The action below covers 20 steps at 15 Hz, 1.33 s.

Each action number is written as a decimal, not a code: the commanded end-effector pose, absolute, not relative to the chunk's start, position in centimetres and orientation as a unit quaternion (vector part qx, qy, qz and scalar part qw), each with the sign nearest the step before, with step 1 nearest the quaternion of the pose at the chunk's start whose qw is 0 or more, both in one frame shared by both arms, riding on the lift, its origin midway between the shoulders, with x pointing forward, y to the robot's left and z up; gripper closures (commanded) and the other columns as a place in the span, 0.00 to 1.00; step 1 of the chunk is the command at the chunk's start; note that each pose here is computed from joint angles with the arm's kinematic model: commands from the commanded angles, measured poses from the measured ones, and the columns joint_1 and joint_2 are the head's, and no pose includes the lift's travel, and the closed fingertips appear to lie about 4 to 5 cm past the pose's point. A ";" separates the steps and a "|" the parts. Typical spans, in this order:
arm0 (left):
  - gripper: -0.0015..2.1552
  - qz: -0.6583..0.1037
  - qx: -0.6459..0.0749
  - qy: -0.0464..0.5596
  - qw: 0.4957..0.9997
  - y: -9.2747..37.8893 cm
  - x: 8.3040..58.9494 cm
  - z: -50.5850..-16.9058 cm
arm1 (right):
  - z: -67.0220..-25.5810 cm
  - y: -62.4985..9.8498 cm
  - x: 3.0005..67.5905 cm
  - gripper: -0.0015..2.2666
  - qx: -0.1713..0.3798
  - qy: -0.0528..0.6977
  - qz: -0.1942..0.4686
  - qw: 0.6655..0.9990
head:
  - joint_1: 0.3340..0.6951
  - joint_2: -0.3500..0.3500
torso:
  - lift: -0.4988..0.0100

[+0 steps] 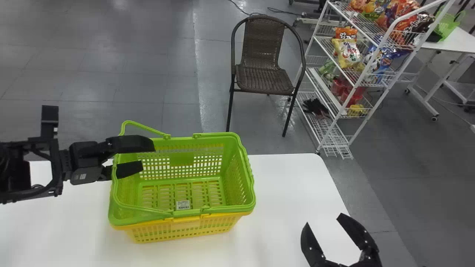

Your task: Grasp handle with right gripper to insert into left gripper then lift and swing left to center

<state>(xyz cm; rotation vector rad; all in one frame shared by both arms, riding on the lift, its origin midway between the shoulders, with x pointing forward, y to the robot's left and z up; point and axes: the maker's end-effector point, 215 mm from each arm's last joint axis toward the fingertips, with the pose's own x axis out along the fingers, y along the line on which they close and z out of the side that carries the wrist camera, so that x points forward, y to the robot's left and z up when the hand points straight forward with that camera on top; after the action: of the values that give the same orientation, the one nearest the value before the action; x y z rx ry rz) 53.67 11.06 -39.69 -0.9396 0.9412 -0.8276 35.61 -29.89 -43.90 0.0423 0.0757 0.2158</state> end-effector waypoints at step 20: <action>0.02 -0.412 -0.415 0.470 0.661 8.1 52.9 -36.0 | -42.8 -30.3 37.1 0.03 0.018 0.019 0.104 0.994 | 1.00 0.12 | 0.98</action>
<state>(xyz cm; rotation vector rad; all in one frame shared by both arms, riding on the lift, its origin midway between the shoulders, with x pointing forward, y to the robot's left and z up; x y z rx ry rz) 52.99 8.46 -36.26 -0.9432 1.0576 -0.9254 36.83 -30.35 -42.82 0.0380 0.0389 0.2073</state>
